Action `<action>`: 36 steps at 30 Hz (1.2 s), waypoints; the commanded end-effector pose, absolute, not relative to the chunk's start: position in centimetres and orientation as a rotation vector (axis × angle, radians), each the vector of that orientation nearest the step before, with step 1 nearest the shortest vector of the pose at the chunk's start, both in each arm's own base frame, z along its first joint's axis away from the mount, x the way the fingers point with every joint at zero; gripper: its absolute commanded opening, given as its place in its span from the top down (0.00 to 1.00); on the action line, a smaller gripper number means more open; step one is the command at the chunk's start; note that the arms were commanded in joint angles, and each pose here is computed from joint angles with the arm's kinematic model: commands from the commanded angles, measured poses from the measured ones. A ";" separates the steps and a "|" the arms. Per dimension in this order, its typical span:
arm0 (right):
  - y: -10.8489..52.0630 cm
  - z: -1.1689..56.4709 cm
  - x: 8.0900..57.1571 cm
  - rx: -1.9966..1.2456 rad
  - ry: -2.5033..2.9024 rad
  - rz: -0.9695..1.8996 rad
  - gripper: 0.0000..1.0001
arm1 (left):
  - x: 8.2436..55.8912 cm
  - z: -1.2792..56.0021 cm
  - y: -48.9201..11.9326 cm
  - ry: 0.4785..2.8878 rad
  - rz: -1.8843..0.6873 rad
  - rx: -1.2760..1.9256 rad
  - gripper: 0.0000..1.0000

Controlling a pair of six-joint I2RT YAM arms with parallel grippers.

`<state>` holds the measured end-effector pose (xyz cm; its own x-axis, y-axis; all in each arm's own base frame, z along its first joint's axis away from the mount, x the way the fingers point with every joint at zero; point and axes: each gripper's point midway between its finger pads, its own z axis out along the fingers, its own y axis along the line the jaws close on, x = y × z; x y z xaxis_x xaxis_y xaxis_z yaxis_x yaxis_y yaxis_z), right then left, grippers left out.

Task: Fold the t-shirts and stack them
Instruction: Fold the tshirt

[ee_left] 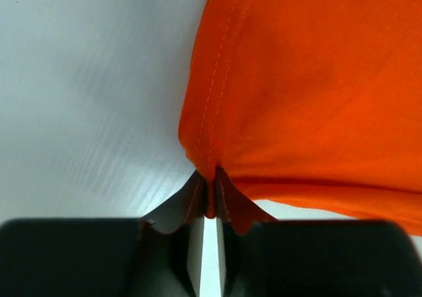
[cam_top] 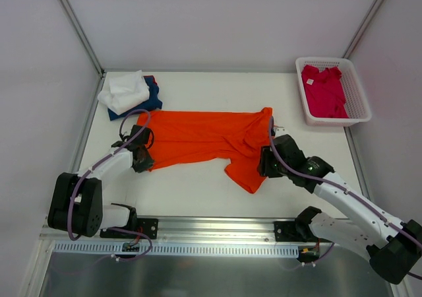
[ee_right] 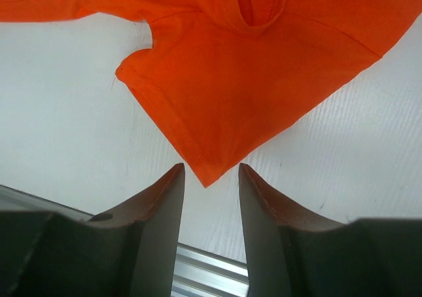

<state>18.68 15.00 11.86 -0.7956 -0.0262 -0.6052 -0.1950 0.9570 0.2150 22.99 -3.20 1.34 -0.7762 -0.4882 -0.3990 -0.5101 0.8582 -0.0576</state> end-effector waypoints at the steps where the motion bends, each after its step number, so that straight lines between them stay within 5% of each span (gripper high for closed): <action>1: 15.1 11.3 17.5 -0.138 2.504 0.387 0.58 | 22.9 0.9 -3.8 2.649 0.033 -0.772 0.95; 17: 14.6 5.3 14.1 -0.143 2.644 0.340 0.49 | 22.9 0.9 -3.8 2.651 0.030 -0.763 1.00; 36: 17.1 3.4 17.3 -0.302 2.572 0.217 0.45 | 22.8 0.9 -3.9 2.660 0.021 -0.754 1.00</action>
<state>14.89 15.07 1.59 -0.8808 -0.1686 -0.4425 -0.2254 0.9711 0.0787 23.22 -3.51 1.32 -0.7734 -0.4977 -0.3926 -0.5115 0.8558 -0.0773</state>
